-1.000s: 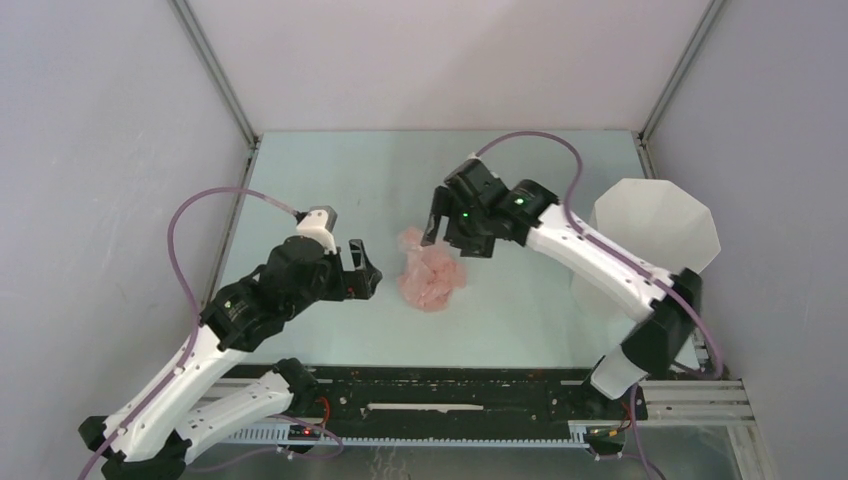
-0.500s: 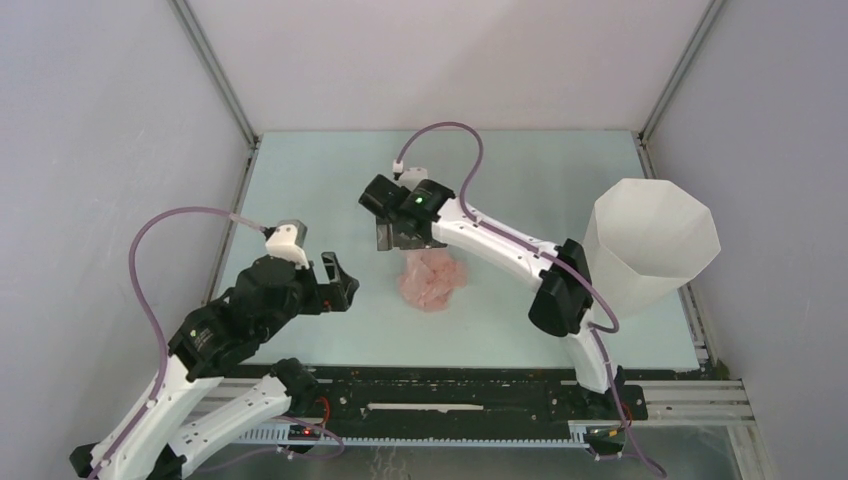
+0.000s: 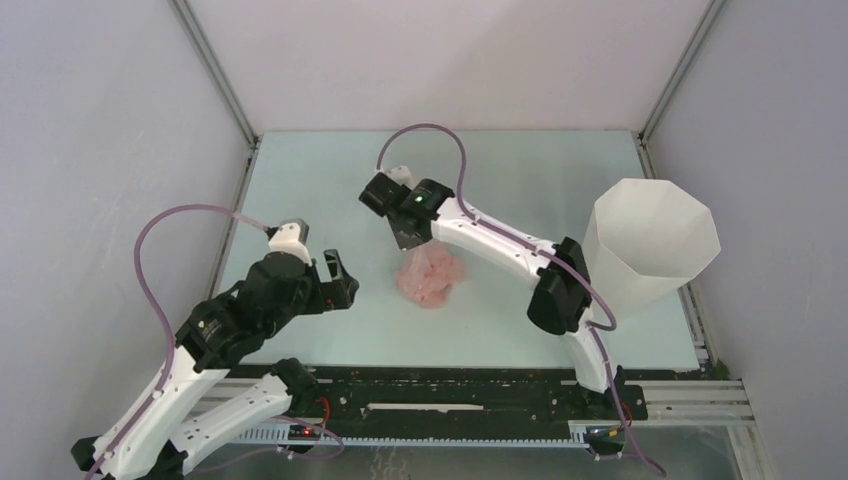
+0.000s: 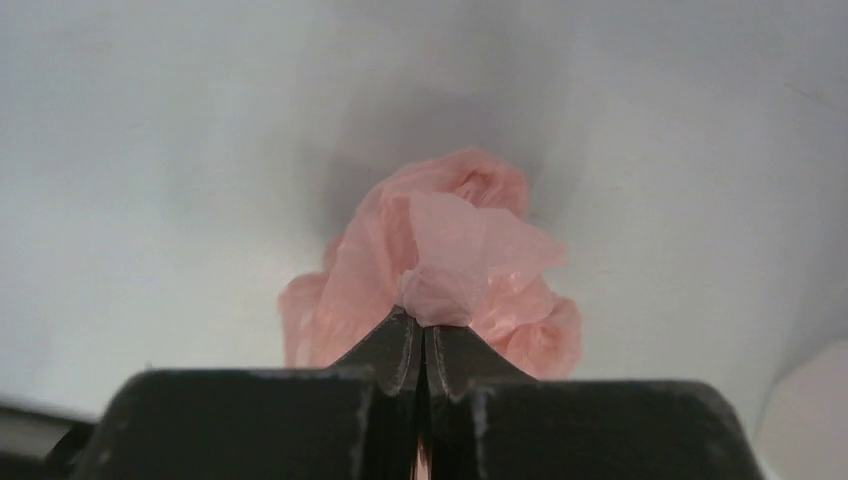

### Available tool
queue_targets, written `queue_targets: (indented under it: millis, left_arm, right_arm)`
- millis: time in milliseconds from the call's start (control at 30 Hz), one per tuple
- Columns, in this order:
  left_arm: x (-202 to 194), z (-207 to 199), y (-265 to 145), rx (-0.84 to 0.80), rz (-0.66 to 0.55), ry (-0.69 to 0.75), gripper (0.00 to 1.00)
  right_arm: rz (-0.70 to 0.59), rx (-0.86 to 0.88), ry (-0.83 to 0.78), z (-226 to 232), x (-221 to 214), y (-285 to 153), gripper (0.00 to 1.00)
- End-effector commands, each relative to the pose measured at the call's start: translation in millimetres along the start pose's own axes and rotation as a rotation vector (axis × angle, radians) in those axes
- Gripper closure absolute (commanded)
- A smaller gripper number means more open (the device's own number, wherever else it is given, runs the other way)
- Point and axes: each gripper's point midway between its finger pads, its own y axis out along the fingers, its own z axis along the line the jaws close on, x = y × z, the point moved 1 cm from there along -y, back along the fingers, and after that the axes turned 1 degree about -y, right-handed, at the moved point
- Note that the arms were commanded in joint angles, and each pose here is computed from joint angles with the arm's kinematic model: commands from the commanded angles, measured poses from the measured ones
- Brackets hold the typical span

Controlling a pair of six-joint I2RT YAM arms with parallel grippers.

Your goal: Put the trash bags into the trash bin

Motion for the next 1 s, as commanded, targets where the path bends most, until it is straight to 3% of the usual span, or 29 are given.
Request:
queue_targets:
  millis: [0, 133, 200, 233, 333, 400, 467, 633, 733, 967]
  left_arm:
    - [35, -7, -15, 0.012, -0.087, -0.066, 0.0]
    - [58, -11, -25, 0.029, -0.128, -0.085, 0.0]
    - [66, -14, -24, 0.031, -0.139, -0.087, 0.0]
    - [68, -15, -21, 0.033, -0.141, -0.088, 0.0]
    - [64, -24, -2, 0.024, -0.1, -0.102, 0.0]
    - [56, -35, 12, -0.011, -0.039, -0.118, 0.0]
    - [47, -43, 28, -0.019, 0.021, -0.124, 0.0]
    - [35, -64, 57, -0.077, 0.118, -0.14, 0.0]
    - [35, -86, 69, -0.154, 0.165, -0.119, 0.0]
    - [-3, -121, 111, -0.273, 0.415, -0.092, 0.0]
  right_arm:
    - [-0.187, 0.4, -0.033, 10, 54, -99, 1.0]
    - [-0.282, 0.814, 0.059, 13, 75, -162, 1.0]
    - [-0.33, 0.955, 0.161, -3, 75, -174, 1.0]
    - [-0.318, 0.968, 0.217, -14, 66, -160, 0.96]
    - [-0.187, 0.812, 0.309, -51, 24, -89, 1.0]
    - [-0.031, 0.668, 0.295, -69, -13, -46, 1.0]
    - [0.051, 0.634, 0.232, -71, -39, -28, 1.0]
    - [0.117, 0.509, 0.194, -80, -71, -9, 1.0]
    - [0.128, 0.558, 0.208, -82, -69, -12, 1.0]
    - [0.073, 0.648, 0.258, -87, -52, -35, 1.0]
